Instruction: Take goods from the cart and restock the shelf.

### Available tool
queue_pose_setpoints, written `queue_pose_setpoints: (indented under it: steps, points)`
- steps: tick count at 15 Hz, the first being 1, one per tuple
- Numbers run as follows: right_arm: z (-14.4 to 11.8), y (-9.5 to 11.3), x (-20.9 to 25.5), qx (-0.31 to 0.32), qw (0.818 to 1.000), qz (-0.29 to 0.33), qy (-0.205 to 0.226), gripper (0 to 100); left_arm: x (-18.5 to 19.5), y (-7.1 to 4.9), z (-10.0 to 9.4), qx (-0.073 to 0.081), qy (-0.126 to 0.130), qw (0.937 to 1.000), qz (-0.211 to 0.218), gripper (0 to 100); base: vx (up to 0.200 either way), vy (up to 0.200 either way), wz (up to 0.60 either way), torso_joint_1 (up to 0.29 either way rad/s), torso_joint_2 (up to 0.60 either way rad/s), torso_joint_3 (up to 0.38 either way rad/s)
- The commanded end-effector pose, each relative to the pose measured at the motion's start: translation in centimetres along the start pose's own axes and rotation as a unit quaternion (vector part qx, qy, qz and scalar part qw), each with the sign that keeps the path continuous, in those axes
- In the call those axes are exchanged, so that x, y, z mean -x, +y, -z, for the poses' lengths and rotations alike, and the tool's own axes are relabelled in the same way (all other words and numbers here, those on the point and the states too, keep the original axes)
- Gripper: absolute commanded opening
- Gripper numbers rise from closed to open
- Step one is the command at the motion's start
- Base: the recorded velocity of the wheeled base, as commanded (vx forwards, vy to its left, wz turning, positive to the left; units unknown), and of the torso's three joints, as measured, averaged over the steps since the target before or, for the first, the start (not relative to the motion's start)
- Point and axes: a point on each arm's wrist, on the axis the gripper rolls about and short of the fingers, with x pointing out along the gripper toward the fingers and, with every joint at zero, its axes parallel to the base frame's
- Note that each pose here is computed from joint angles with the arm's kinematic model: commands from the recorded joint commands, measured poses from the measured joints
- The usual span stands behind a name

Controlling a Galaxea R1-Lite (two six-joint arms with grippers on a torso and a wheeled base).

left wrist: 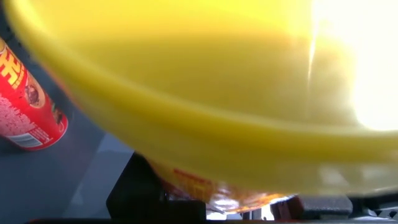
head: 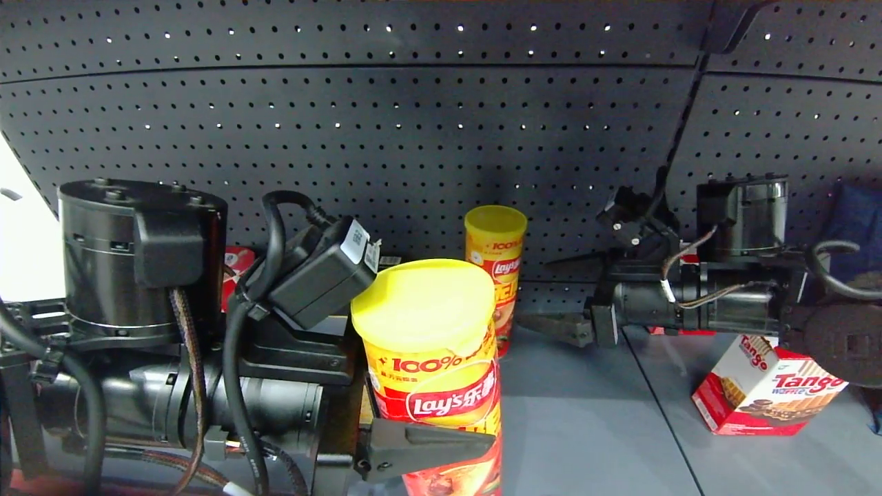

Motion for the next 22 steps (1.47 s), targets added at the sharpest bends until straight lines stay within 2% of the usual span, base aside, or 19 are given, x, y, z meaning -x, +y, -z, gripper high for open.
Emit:
queue_pose_setpoints:
  steps: [1,4,10,19,22]
  points:
    - [0.5,-1.0,-1.6,-0.005,1.0,-0.011,0.004,100,0.2,-0.2,0.2,0.002,0.002,1.0,0.0,0,0.0,0.0,0.0,0.0,0.0,0.0]
    - [1.2,-1.9,-3.3,-0.005,1.0,-0.029,0.004,100,0.6,-0.6,0.8,0.006,0.006,1.0,0.0,0,0.0,0.0,0.0,0.0,0.0,0.0]
    - [2.7,-4.0,-5.8,0.001,0.998,-0.06,0.001,100,0.6,-0.5,0.9,0.006,0.006,1.0,-0.001,0,0.0,0.0,0.0,0.0,0.0,0.0]
    - [3.2,-5.2,-8.8,0.007,0.995,-0.098,-0.021,100,0.7,-0.5,1.0,0.009,0.007,0.9999,-0.002,0,0.0,0.0,0.0,0.0,0.0,0.0]
    - [3.6,-5.0,-9.5,0.006,0.994,-0.104,-0.019,100,0.7,-0.5,1.0,0.009,0.007,0.9999,-0.002,0,0.0,0.0,0.0,0.0,0.0,0.0]
